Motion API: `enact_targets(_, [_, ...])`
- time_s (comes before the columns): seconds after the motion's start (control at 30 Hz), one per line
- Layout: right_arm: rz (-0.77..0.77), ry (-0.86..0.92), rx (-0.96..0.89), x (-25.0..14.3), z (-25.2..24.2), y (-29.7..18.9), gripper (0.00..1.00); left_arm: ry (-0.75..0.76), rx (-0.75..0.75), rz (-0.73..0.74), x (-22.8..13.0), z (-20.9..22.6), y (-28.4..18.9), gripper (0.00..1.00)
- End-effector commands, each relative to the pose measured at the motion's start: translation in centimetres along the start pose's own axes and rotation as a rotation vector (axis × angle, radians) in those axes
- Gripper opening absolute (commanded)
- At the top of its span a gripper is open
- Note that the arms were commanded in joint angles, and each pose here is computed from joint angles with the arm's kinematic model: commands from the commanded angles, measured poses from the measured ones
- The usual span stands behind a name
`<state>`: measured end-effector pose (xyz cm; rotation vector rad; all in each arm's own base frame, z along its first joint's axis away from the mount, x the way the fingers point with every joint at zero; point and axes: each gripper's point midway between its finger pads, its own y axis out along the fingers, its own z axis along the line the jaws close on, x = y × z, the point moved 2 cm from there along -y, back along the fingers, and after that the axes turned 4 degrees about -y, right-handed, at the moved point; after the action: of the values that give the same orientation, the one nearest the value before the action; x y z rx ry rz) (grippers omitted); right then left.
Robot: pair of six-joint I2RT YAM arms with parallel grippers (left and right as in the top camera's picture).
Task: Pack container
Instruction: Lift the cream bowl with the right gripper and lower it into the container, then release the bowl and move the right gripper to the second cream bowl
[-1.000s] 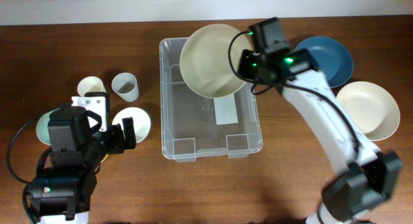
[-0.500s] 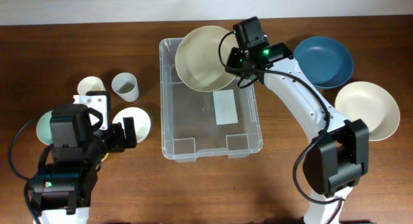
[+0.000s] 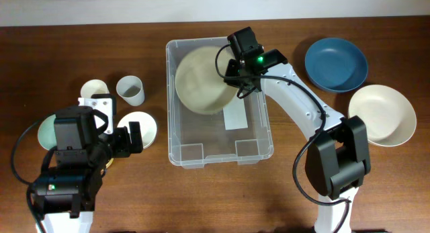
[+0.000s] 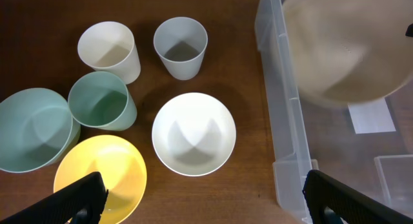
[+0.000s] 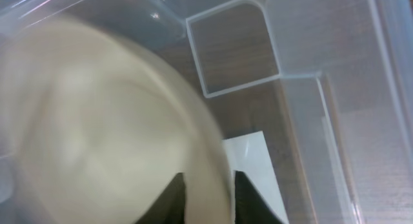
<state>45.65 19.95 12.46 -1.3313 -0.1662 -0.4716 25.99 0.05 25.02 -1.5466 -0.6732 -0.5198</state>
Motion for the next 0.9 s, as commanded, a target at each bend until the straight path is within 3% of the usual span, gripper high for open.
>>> enact_targets(0.0, [-0.02, 0.007, 0.015, 0.7, 0.6, -0.5, 0.24, -0.012, 0.001, -0.023, 0.7, 0.0, -0.6, 0.99])
enact_targets(0.27, [-0.013, -0.034, -0.01, 0.6, 0.2, -1.4, 0.38, -0.012, 0.001, -0.023, 0.7, 0.0, -0.6, 0.99])
enact_targets(0.4, [-0.131, -0.029, -0.137, 4.0, -2.1, -8.9, 0.55, -0.012, 0.001, -0.023, 0.7, 0.0, -0.6, 0.99])
enact_targets(0.47, [-0.206, 0.018, -0.218, 6.0, -5.0, -14.6, 0.7, -0.012, 0.001, -0.023, 0.7, 0.0, -0.6, 1.0])
enact_targets(0.57, [-0.255, 0.112, -0.256, 7.4, -9.1, -19.8, 0.75, -0.012, 0.001, -0.023, 0.7, 0.0, -0.6, 0.99])
enact_targets(0.63, [-0.265, 0.302, -0.273, 7.7, -15.7, -24.0, 0.82, -0.012, 0.001, -0.023, 0.7, 0.0, -0.6, 1.0])
enact_targets(0.87, [-0.157, 0.652, -0.286, 5.6, -28.2, -25.9, 0.87, -0.012, 0.001, -0.023, 0.7, 0.0, -0.6, 1.0])
